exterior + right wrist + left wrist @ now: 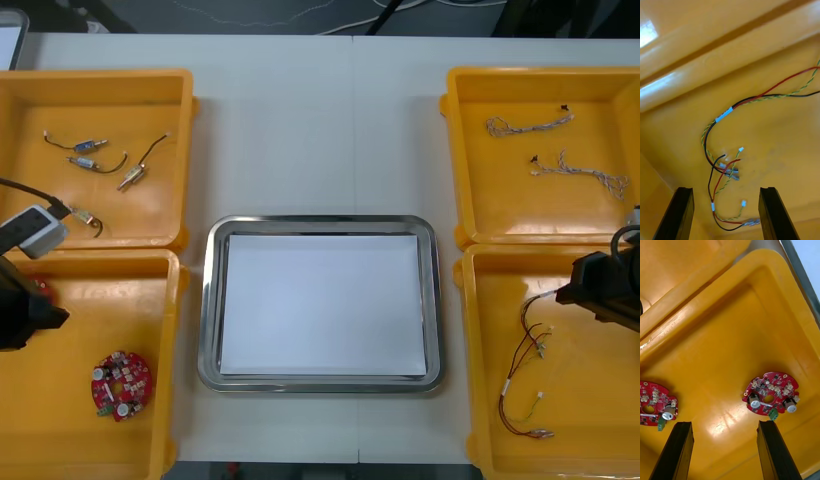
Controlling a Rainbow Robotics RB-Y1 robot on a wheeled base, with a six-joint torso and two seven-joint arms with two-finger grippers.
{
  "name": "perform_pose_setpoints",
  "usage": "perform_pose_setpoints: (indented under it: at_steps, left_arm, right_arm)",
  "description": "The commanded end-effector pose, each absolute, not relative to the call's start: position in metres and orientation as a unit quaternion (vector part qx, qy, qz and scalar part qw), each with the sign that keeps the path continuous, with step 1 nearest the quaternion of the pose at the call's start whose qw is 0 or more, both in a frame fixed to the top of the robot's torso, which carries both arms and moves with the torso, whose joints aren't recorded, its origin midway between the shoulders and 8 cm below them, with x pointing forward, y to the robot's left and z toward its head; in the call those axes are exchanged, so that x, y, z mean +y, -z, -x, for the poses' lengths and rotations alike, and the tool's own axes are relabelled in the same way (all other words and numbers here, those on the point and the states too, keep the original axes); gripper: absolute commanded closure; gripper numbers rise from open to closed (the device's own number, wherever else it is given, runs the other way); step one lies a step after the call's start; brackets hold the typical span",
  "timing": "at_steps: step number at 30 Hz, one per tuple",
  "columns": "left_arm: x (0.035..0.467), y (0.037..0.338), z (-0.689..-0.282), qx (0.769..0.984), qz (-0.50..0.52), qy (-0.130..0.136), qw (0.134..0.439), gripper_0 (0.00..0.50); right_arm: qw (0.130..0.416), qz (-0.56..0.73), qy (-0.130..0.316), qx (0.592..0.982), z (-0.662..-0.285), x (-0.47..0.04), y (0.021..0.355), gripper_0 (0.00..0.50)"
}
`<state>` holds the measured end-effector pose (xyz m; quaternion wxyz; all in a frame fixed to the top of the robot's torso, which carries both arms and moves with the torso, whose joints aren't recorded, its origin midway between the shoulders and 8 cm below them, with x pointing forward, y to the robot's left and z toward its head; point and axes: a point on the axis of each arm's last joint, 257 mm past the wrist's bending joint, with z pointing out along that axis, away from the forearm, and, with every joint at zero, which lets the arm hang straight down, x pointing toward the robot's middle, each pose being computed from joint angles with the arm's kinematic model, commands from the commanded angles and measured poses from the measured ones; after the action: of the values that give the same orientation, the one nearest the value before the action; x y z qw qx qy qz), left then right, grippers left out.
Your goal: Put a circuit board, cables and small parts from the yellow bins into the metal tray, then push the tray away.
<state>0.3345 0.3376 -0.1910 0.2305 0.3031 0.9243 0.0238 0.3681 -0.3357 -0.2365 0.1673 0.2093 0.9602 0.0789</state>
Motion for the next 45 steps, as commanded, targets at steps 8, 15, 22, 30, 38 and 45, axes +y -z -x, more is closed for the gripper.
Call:
perform_pose_setpoints:
  at_steps: [8, 15, 22, 30, 38, 45]
  left_arm:
    - [0.358, 0.202, -0.310, 0.881, -0.387, -0.063, 0.264, 0.000]
    - [0.366, 0.216, -0.301, 0.870, -0.403, -0.074, 0.275, 0.000]
    - [0.370, 0.233, -0.294, 0.855, -0.427, -0.084, 0.281, 0.000]
    - [0.369, 0.259, -0.293, 0.840, -0.449, -0.086, 0.292, 0.000]
    - [0.368, 0.274, -0.285, 0.831, -0.474, -0.086, 0.280, 0.000]
    - [0.364, 0.283, -0.274, 0.825, -0.504, -0.076, 0.244, 0.000]
  right_arm:
    - [0.154, -0.293, -0.116, 0.936, -0.341, -0.303, 0.263, 0.000]
    - [0.147, -0.309, -0.112, 0.933, -0.334, -0.291, 0.279, 0.000]
    - [0.150, -0.307, -0.071, 0.937, -0.328, -0.292, 0.298, 0.000]
    - [0.142, -0.320, -0.086, 0.933, -0.324, -0.277, 0.308, 0.000]
    - [0.145, -0.322, -0.092, 0.931, -0.322, -0.273, 0.318, 0.000]
    - [0.146, -0.325, -0.096, 0.930, -0.327, -0.274, 0.329, 0.000]
